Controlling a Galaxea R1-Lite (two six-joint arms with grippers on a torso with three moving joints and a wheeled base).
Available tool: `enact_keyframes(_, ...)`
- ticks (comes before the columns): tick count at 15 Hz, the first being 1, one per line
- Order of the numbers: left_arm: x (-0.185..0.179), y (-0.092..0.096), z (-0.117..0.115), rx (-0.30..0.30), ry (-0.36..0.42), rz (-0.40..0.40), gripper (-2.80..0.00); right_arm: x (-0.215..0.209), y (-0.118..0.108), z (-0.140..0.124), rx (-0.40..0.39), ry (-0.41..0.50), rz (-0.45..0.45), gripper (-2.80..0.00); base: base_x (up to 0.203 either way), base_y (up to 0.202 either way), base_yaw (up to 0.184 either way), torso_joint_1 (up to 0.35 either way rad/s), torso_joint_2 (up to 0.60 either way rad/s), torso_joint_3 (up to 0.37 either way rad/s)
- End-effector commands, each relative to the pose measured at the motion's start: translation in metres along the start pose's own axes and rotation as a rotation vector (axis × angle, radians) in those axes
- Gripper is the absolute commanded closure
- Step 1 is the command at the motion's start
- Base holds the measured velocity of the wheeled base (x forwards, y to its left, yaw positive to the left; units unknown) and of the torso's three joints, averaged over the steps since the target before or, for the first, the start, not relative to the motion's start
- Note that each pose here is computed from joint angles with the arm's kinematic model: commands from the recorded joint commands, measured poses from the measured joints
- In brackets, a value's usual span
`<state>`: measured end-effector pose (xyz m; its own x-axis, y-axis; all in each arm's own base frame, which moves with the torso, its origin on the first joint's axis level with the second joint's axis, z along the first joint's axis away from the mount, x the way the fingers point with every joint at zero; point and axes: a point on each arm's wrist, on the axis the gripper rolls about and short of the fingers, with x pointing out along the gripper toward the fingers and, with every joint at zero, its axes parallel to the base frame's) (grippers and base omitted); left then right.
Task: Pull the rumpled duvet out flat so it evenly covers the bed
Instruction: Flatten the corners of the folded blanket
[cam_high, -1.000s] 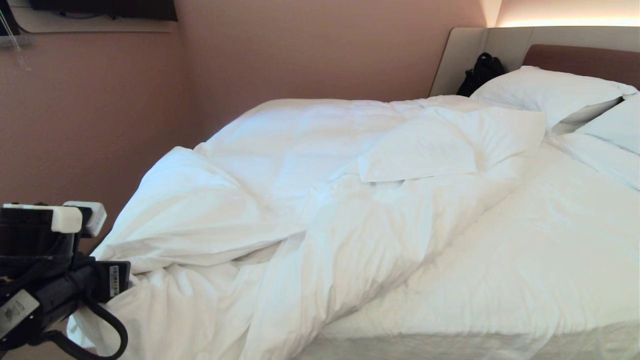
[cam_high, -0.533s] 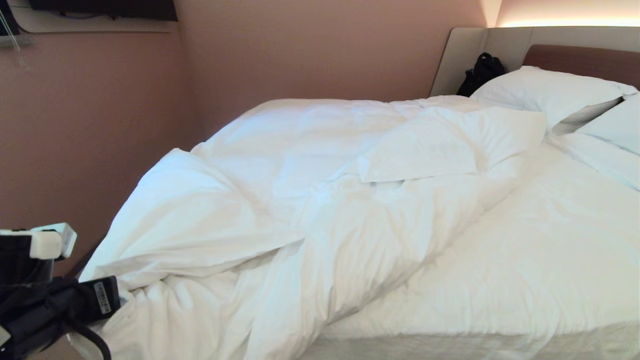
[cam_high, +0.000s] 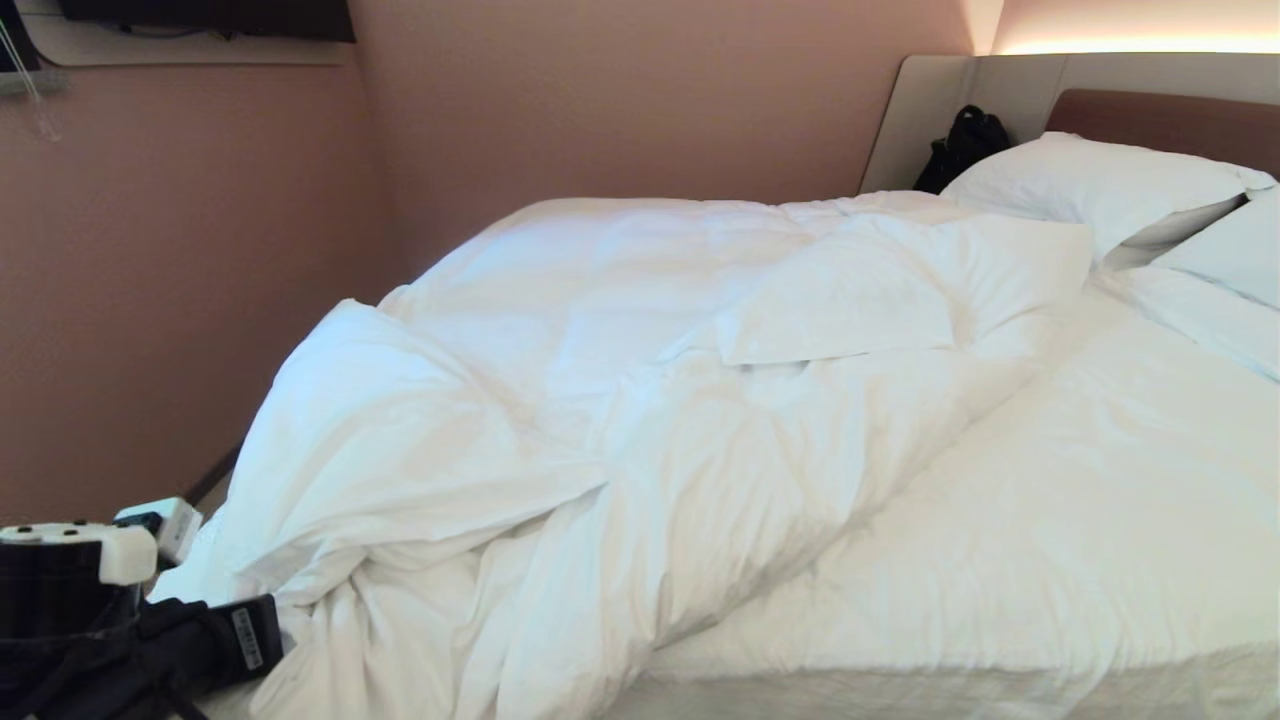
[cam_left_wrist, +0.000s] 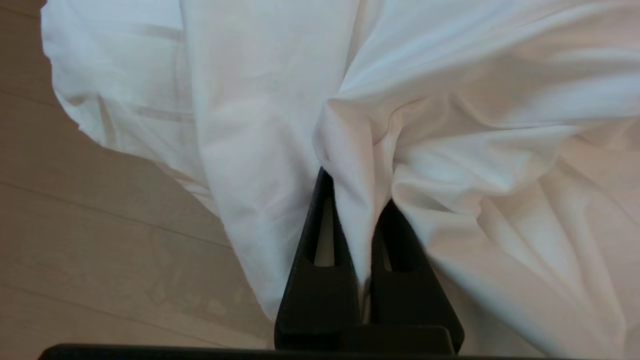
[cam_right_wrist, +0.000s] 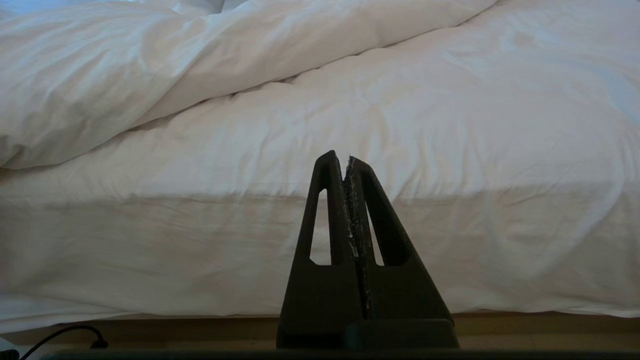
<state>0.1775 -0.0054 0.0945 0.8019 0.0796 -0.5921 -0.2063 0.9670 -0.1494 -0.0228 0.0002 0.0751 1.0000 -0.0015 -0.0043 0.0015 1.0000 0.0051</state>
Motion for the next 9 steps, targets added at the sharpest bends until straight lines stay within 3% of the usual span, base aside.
enact_keyframes(1, 0.005, 0.001, -0.008, -0.002, 0.029, 0.005, -2.80, 0.000, 0.000, 0.000, 0.001, 0.000, 0.000, 0.00, 0.000, 0.000, 0.000, 0.000, 0.00, 0.000)
enact_keyframes(4, -0.009, 0.003, -0.011, -0.004, -0.001, -0.025, -2.80, 0.000, 0.000, 0.000, 0.001, 0.000, 0.000, 0.00, 0.000, 0.000, 0.000, 0.000, 0.00, 0.000)
enact_keyframes(9, -0.067, 0.004, -0.009, 0.000, -0.220, -0.310, -2.80, 0.000, 0.000, 0.000, 0.001, 0.000, 0.000, 0.00, 0.000, 0.000, 0.000, 0.000, 0.00, 0.000)
